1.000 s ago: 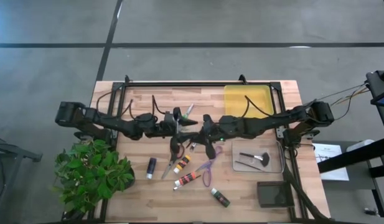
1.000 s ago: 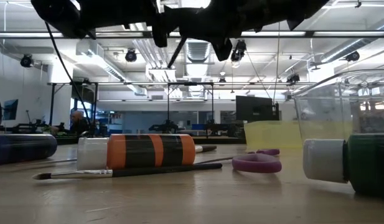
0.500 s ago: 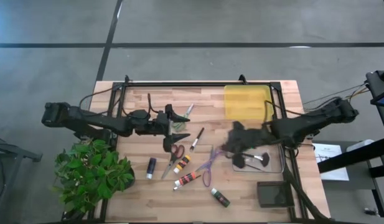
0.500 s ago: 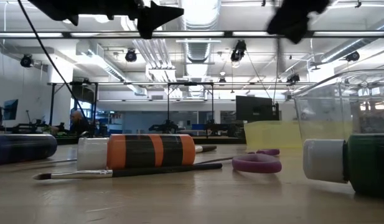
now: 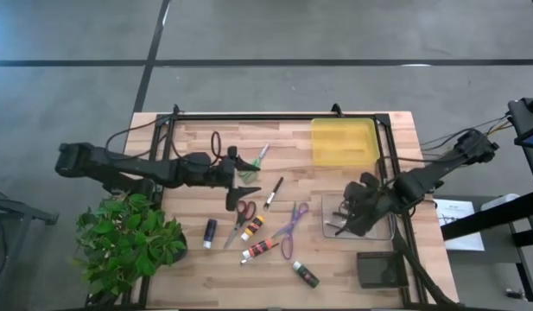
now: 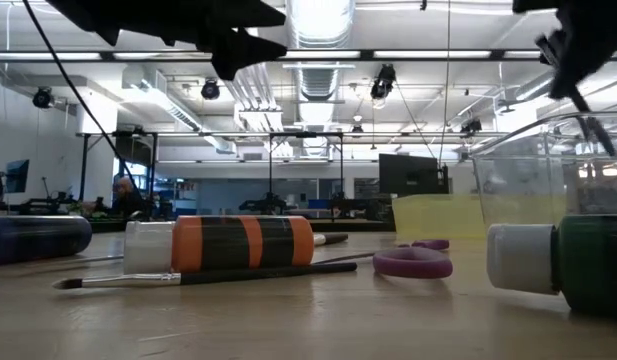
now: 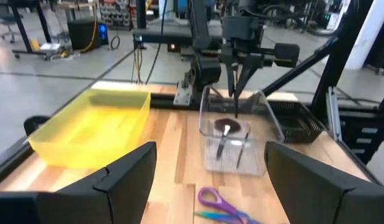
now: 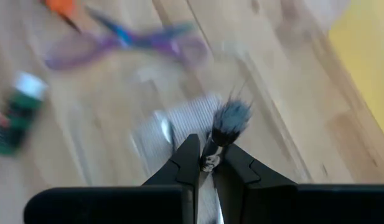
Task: Pick & Place Paint Supplies
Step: Put the foundation brush into the transparent bin
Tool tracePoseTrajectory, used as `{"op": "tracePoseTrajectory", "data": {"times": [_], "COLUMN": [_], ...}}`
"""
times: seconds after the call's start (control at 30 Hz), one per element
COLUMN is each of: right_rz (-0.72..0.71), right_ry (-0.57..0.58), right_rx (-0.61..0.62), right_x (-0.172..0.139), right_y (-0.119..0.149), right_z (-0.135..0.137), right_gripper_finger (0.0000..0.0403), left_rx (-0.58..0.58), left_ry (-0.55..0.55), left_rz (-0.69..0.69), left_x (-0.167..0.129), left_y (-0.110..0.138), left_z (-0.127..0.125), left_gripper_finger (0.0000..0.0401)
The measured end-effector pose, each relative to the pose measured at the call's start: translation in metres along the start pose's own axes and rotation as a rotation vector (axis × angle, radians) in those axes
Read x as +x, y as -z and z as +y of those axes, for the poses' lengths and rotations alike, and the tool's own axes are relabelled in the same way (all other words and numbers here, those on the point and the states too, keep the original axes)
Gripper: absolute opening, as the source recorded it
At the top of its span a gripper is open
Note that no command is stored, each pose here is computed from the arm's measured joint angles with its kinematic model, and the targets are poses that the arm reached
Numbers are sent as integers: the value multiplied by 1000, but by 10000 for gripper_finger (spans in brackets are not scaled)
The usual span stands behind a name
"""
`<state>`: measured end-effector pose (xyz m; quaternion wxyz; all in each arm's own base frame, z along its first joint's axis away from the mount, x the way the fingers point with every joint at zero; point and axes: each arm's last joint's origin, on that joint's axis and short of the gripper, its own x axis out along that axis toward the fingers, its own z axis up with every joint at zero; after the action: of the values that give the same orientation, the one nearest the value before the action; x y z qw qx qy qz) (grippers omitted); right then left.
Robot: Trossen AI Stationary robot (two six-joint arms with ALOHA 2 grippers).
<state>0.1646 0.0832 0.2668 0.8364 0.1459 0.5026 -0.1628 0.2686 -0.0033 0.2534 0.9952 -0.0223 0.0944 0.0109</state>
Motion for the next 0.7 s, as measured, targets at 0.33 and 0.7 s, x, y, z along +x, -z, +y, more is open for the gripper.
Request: {"op": "tracePoseTrajectory", "data": {"times": [0.33, 0.7], "right_rz": [329, 330], "right_ry": [213, 229], "right_rx": [-191, -243], "right_x": [35, 31], "right_y": [1, -12], "right_z": [24, 37], "right_gripper_finger": [22, 56], "left_rx": [-36, -80], "left_ry": [-2, -5], "left_rz": [31, 62], "left_x": [2, 2], "left_y": [6, 9], "left_z": [0, 0], "left_gripper_finger": [307, 307]}}
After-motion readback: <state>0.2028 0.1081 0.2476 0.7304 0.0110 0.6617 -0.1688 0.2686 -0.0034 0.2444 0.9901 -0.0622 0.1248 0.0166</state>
